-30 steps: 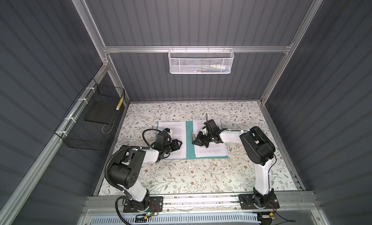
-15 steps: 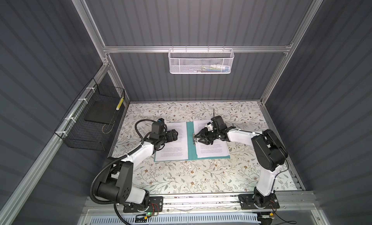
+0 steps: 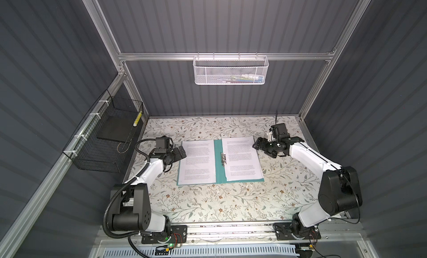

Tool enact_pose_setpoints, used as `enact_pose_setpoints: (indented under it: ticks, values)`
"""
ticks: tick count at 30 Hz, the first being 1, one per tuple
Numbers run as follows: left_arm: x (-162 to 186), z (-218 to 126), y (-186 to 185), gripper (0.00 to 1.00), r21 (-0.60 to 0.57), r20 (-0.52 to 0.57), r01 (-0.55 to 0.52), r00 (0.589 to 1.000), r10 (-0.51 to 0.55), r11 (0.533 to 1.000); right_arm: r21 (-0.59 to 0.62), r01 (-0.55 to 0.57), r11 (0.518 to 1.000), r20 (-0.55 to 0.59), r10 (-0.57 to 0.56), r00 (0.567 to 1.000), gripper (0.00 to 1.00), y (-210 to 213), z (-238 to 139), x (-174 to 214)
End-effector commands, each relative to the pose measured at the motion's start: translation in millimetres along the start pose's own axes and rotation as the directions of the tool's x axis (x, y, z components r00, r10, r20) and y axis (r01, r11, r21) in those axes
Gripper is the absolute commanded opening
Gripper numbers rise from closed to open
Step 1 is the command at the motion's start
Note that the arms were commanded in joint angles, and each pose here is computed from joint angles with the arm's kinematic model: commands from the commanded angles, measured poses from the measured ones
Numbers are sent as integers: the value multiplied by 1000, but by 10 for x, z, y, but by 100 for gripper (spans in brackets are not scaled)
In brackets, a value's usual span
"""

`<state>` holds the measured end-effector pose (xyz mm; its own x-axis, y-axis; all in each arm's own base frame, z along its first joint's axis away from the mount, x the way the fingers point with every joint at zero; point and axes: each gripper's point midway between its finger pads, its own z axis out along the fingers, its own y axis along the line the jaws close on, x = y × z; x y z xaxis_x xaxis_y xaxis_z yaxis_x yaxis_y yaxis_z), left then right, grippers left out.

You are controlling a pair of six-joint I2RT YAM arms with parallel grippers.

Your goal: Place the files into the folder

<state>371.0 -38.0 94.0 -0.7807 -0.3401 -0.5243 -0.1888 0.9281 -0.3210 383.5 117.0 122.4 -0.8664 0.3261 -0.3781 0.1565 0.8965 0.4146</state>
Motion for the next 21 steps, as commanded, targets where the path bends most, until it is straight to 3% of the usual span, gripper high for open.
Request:
enact_pose_setpoints:
  ticks: [1,6,15,21]
  values:
    - [190,33,21,100,3,-79,6,997,-5,1000,136,67,988,-20,-65,998,90,-358,29,29]
    - [396,36,140,100,-32,-117,6,993,-10,999,151,56,987,-75,-45,996,91,-526,253,128]
    - [705,74,234,100,-43,-183,37,982,-44,998,-40,15,999,-132,-20,991,93,-324,599,297]
    - [823,175,102,98,50,-227,62,973,-49,997,-125,-15,992,-210,-11,978,90,-209,786,381]
